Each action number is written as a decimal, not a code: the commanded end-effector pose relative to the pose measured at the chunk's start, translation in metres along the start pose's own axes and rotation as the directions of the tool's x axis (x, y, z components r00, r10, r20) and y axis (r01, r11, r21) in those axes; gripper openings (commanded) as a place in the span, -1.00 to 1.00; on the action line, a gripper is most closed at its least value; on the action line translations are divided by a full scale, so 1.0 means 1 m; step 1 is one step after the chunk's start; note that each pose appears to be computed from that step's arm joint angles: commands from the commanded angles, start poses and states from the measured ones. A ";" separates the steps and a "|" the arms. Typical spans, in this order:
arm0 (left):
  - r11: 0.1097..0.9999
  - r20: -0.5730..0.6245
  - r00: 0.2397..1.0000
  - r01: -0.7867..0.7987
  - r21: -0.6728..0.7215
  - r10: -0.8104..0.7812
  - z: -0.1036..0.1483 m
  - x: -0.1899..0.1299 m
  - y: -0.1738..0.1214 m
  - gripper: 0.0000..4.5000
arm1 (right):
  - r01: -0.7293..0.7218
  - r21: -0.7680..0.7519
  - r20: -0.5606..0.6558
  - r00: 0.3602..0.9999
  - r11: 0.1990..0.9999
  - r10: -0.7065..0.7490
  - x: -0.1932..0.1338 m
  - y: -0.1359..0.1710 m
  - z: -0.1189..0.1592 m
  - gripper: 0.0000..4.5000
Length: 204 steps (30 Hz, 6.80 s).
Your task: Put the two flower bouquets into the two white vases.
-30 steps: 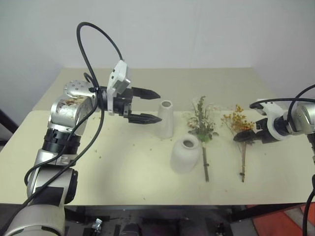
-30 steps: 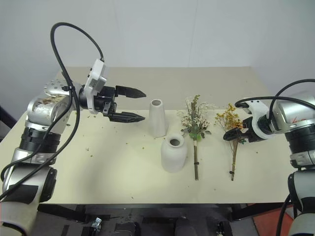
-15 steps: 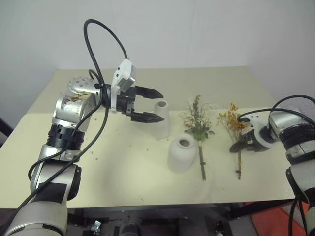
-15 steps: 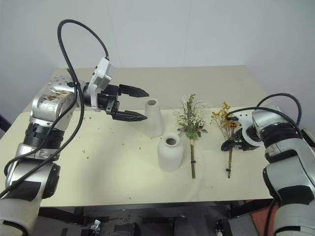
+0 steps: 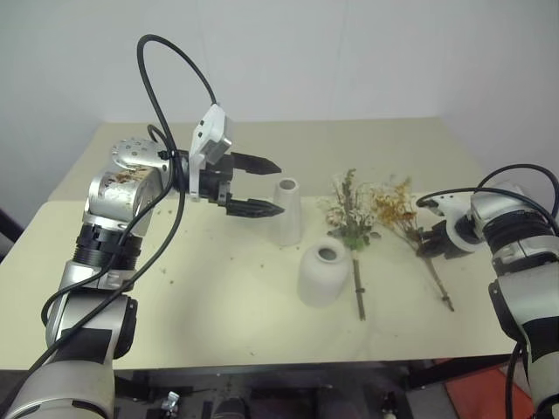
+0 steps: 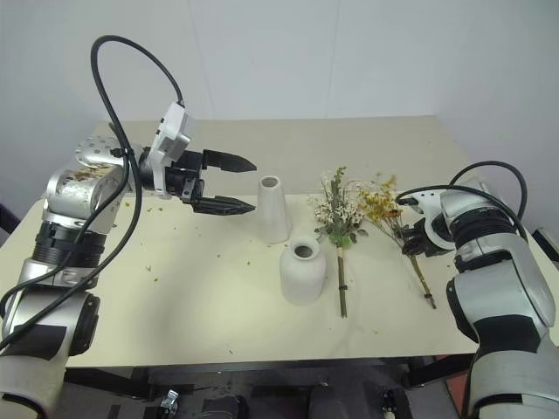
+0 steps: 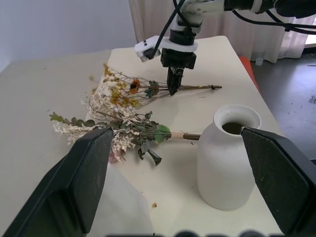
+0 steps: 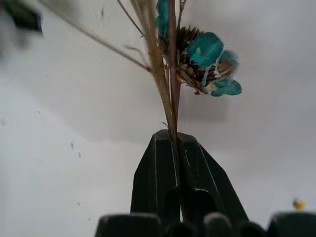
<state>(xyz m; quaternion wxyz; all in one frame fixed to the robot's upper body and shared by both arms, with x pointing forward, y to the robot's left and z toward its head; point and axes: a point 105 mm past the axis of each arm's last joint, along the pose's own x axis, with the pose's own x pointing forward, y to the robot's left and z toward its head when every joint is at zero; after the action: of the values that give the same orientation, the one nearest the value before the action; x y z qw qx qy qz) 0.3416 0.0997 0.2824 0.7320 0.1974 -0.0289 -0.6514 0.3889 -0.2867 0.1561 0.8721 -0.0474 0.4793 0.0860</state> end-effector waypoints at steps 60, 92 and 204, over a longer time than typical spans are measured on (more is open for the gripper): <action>0.931 -0.155 0.930 -0.351 -0.098 0.334 -0.011 -0.084 -0.013 1.00 | -0.207 -0.711 0.670 0.088 0.672 0.737 -0.104 0.248 0.128 -0.98; 0.935 -0.148 0.936 -0.335 -0.112 0.318 -0.014 -0.079 -0.013 1.00 | -0.184 -0.676 0.717 0.058 0.713 0.695 -0.107 0.239 0.139 -0.98; 0.987 0.001 0.994 -0.106 -0.120 0.107 -0.006 -0.033 -0.031 1.00 | -0.006 0.028 0.044 0.999 1.000 0.005 -0.006 0.068 0.039 -0.90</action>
<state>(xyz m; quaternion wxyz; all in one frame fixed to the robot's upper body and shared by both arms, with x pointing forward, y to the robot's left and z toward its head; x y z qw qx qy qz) 0.3129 0.1327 0.2602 0.7839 0.1395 0.0177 -0.6048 0.3994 -0.2006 0.1597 0.8580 -0.0563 0.4985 0.1100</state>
